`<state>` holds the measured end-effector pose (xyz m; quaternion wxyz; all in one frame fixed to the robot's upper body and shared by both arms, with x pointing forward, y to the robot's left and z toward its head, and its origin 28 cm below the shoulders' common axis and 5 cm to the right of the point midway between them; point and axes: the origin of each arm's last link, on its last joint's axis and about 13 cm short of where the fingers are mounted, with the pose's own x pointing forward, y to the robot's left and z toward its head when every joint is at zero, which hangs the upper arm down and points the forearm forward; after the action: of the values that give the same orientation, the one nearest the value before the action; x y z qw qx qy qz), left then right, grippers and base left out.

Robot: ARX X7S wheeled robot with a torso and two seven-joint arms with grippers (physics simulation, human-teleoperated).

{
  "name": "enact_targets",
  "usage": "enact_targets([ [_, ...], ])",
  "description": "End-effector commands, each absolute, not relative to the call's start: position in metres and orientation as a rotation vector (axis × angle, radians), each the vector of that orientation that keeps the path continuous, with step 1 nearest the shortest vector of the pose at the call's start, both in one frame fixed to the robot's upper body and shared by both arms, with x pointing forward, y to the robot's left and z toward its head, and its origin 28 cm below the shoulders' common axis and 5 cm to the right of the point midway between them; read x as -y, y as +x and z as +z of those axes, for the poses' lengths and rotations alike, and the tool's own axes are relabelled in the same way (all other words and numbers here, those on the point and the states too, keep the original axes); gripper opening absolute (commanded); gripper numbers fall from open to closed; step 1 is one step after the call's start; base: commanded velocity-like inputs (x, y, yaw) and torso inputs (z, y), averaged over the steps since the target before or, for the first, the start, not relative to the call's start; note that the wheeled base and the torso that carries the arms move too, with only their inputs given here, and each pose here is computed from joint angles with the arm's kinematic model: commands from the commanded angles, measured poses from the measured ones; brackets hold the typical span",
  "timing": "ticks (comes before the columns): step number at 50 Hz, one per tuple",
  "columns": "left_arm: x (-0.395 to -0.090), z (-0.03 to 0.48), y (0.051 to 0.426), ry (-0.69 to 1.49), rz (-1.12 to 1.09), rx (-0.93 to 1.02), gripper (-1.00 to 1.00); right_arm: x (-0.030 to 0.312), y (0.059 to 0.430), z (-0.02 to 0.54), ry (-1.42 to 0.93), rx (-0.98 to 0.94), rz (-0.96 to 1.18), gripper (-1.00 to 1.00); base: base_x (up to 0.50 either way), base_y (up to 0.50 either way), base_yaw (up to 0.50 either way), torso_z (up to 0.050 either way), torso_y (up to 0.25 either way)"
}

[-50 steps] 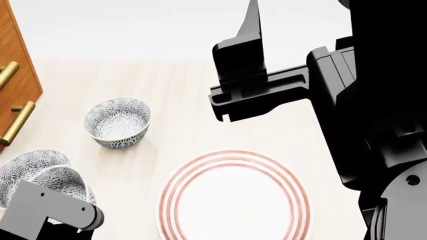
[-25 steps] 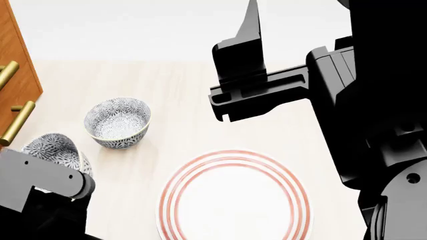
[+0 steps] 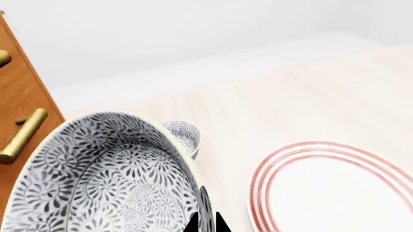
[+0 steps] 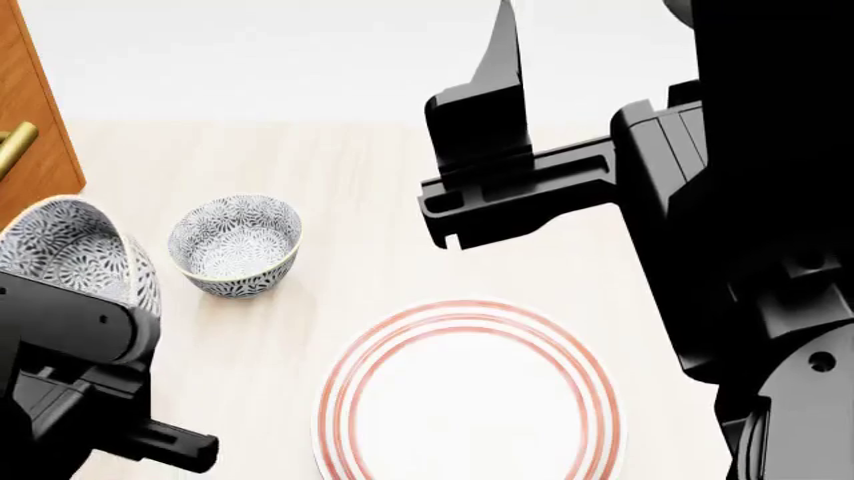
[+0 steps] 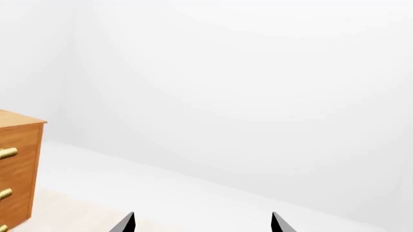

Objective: Put the bowl at the front on the plate.

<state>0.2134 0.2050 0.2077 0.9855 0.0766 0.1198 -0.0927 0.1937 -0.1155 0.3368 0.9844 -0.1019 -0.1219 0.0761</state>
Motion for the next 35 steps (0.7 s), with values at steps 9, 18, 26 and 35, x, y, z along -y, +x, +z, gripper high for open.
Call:
enact_targets([
  [9,-0.202,0.220,0.218,0.165,-0.166,-0.129,-1.00,0.116,0.192,0.335,-0.205,0.244,0.149,1.00,0.00,0.00,0.00,0.000,0.000],
  [18,-0.197,0.229,0.224,0.197,-0.212,-0.106,-1.00,0.116,0.192,0.335,-0.204,0.242,0.150,1.00,0.00,0.00,0.00,0.000,0.001],
  [26,-0.195,0.238,0.230,0.220,-0.238,-0.078,-1.00,0.116,0.193,0.335,-0.204,0.242,0.150,1.00,0.00,0.00,0.00,0.000,0.000],
  [35,-0.192,0.243,0.240,0.243,-0.263,-0.064,-1.00,0.116,0.194,0.335,-0.203,0.243,0.155,1.00,0.00,0.00,0.00,0.000,0.001],
])
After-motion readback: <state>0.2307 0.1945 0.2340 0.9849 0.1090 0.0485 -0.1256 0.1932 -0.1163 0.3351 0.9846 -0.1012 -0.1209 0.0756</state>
